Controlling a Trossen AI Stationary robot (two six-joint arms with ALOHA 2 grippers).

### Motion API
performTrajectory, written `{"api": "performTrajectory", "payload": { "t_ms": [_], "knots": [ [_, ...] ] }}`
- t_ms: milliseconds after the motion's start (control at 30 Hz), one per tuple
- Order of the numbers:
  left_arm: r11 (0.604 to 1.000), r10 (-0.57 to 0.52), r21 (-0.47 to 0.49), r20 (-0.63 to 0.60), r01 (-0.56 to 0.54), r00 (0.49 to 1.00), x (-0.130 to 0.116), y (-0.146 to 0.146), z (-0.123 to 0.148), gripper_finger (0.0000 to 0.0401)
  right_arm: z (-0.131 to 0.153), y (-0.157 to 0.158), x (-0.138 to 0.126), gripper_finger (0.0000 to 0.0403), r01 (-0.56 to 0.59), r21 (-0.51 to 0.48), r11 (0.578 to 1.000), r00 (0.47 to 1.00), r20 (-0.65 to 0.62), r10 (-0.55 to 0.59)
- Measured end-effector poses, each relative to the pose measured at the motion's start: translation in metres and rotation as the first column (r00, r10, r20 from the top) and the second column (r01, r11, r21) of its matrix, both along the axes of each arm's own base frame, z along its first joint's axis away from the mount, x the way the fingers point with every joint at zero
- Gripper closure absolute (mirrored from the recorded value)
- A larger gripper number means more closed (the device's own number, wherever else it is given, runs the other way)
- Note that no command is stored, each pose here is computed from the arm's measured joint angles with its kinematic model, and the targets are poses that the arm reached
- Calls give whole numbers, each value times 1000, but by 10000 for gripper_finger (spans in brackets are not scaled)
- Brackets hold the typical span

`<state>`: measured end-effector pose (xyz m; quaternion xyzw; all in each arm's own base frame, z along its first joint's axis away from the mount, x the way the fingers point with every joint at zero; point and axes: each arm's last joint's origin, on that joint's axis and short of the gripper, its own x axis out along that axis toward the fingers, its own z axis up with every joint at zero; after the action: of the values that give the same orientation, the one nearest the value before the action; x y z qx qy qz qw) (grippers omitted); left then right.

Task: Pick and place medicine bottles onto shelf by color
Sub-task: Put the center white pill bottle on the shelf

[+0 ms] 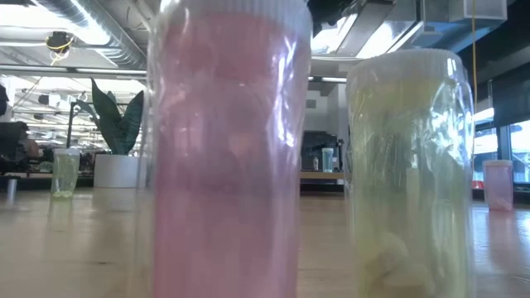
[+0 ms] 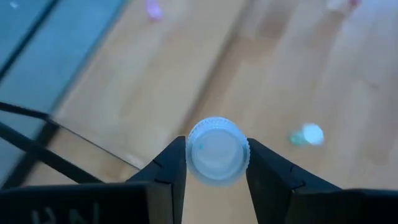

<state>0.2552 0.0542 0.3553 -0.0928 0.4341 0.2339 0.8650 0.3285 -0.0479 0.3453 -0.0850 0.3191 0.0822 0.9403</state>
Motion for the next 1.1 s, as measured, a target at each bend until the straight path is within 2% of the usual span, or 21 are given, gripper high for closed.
{"api": "performTrajectory", "payload": {
  "t_ms": [167, 333, 467, 567, 667, 867, 967, 1100],
  "knots": [
    [997, 16, 77, 17, -18, 1000, 1, 31, 24, 284, 0, 0, 0, 224, 0, 0, 1000, 1000, 1, 0],
    [990, 3, 140, -24, 0, 1000, 9, 63, 31, 284, 2, 0, 1, 224, 0, -3, 1000, 1000, 22, 0],
    [992, -53, 111, -55, 59, 997, 20, 88, 22, 284, 5, -1, 3, 224, 7, -2, 1000, 998, 58, -7],
    [992, -96, 79, -88, 103, 991, 30, 104, 10, 284, 6, -4, 4, 224, 107, 21, 994, 992, 68, -108],
    [989, -116, 70, -142, 127, 983, 39, 118, -5, 284, 6, -11, 4, 224, 265, 7, 964, 962, 61, -265],
    [992, -113, 33, -207, 123, 972, 53, 137, -33, 283, 6, -24, 1, 224, 502, -20, 865, 863, 75, -499],
    [992, -112, 28, -212, 120, 971, 62, 143, -45, 283, 6, -30, -1, 224, 564, -6, 826, 823, 80, -562],
    [991, -118, 30, -214, 127, 970, 75, 151, -62, 283, 6, -36, -2, 224, 582, -7, 814, 811, 80, -579]
  ]
}}
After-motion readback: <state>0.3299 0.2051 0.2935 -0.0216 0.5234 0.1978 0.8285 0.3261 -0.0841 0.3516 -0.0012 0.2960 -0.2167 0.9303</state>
